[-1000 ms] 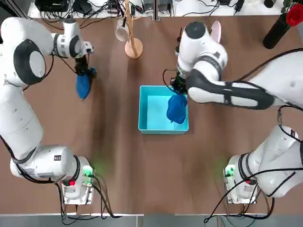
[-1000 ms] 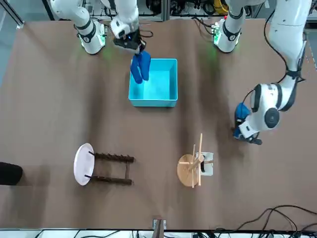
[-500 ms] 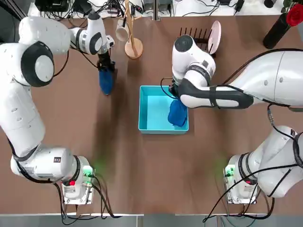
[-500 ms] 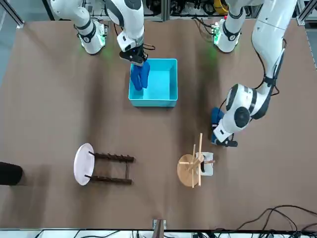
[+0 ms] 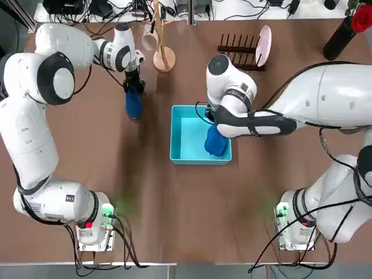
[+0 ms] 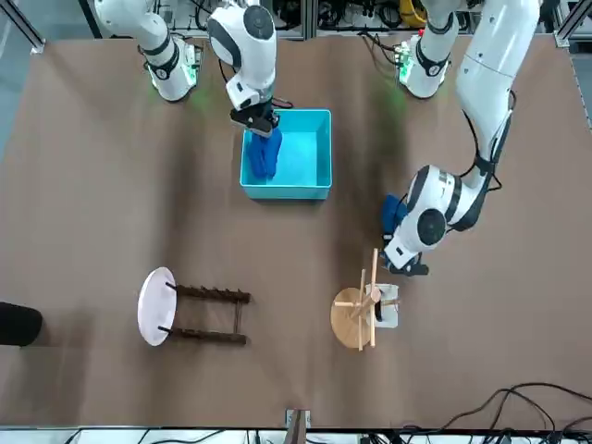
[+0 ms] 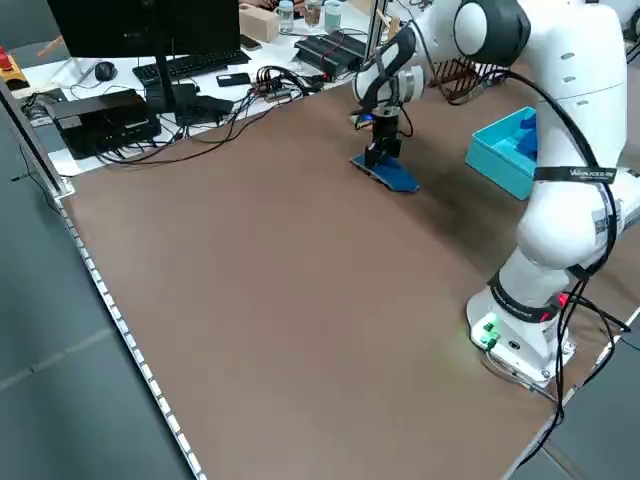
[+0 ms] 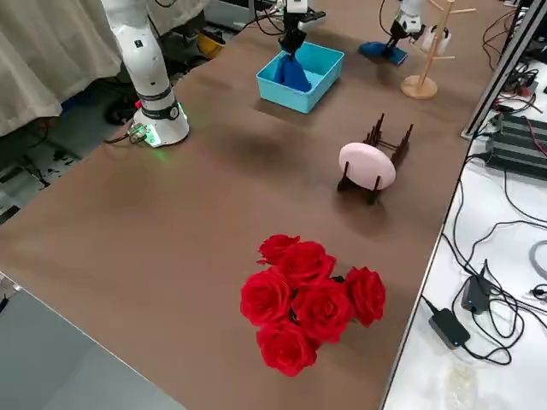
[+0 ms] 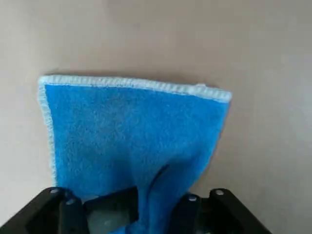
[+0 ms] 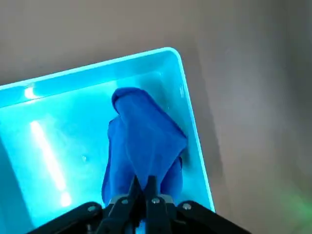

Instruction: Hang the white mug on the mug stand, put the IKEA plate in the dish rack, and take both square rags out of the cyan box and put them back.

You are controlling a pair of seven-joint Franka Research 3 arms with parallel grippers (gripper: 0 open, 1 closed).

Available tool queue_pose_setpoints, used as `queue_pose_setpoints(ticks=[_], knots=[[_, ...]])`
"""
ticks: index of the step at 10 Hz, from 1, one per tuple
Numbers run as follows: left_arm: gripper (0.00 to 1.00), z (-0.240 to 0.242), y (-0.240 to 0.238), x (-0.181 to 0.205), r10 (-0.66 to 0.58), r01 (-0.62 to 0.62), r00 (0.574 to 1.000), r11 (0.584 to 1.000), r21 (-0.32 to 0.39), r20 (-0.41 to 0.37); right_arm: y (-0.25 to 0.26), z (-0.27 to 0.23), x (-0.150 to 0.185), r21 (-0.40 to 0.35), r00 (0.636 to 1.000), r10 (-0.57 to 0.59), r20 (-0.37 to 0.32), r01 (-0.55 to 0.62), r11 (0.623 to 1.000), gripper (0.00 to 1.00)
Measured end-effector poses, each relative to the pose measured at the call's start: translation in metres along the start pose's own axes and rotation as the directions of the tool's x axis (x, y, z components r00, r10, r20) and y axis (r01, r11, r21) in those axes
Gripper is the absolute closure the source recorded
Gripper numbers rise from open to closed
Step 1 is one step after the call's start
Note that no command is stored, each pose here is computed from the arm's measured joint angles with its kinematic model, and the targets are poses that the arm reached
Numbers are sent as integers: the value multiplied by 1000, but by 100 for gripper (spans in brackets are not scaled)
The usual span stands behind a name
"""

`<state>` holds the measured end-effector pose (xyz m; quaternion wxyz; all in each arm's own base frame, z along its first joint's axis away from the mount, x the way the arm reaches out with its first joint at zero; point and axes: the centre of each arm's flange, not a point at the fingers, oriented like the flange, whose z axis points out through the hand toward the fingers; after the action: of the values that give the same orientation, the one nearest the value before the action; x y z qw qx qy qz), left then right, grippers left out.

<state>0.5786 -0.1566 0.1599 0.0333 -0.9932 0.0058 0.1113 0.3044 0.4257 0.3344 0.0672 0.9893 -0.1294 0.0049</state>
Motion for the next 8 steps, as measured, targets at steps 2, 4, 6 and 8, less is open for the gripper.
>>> queue_pose_setpoints(ticks=[2, 4, 6, 8], knots=[[100, 6, -45, 7, -46, 46, 999, 999, 30, 9, 0, -1, 1, 2, 1000, 5, -1, -5, 1000, 73], [100, 15, -96, 6, -38, 37, 999, 997, 61, 30, -1, -5, 6, 10, 1000, 16, -4, -16, 1000, 43], [100, 20, -161, 2, 14, -19, 998, 996, 90, 56, -3, -22, 21, 12, 999, 44, -6, -44, 999, 12], [100, 22, -240, -9, 82, -92, 993, 989, 115, 90, 1, -56, 55, 5, 995, 105, -3, -104, 995, 0]])
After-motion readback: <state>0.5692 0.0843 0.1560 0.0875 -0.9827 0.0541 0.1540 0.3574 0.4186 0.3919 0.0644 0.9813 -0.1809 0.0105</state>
